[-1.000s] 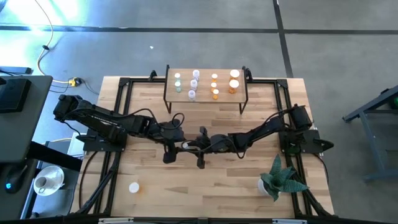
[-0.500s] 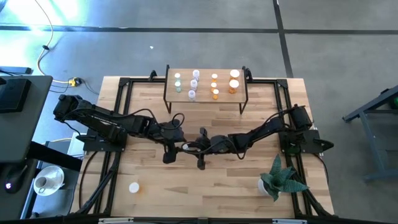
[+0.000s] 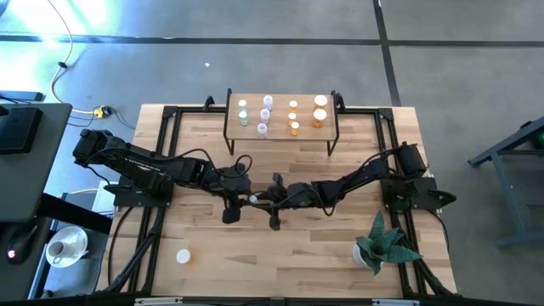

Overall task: Pick and place medicine bottles onto shelf by color
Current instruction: Put the blue pill bottle on the shelf aligned with the other blue pill bottles

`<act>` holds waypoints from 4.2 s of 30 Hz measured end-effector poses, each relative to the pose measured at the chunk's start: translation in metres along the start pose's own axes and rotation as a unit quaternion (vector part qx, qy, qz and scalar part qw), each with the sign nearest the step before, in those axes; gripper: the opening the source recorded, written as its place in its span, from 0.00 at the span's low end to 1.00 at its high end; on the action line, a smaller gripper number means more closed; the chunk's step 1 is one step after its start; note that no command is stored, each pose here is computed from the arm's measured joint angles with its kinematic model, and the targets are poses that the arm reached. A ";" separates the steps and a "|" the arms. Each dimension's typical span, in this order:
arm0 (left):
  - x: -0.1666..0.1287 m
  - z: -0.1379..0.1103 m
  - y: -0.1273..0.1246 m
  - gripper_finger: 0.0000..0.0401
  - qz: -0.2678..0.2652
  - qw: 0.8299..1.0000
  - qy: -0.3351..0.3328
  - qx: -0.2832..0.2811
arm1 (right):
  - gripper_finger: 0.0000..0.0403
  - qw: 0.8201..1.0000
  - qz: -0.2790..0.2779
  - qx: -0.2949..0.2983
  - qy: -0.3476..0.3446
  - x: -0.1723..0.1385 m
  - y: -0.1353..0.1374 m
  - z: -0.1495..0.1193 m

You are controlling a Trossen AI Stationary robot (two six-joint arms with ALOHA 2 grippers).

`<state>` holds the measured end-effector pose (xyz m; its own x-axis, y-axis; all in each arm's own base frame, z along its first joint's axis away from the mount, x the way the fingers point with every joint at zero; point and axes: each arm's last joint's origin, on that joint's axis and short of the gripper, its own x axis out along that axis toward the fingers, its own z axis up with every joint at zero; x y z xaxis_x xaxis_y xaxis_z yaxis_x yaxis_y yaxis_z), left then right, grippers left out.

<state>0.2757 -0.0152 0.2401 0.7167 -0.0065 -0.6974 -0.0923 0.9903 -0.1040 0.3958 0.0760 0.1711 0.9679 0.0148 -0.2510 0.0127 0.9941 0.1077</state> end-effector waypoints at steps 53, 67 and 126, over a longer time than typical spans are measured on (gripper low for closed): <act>-0.074 0.064 0.097 0.28 0.198 0.978 0.029 -0.052 | 0.44 0.984 -0.037 -0.032 0.174 -0.029 -0.011 0.001; -0.099 0.049 0.165 0.29 0.241 0.955 0.027 -0.173 | 0.44 0.983 -0.038 -0.032 0.175 -0.029 -0.011 0.001; -0.072 0.042 0.177 0.29 0.232 0.950 0.076 -0.196 | 0.44 0.997 -0.032 0.038 0.053 -0.225 -0.024 0.134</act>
<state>0.2369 0.1668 0.3019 0.4307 0.3682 -0.8240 -0.6457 0.7636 0.0038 0.2113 0.0345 0.3540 0.9324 -0.0331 -0.3600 0.0968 0.9823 0.1605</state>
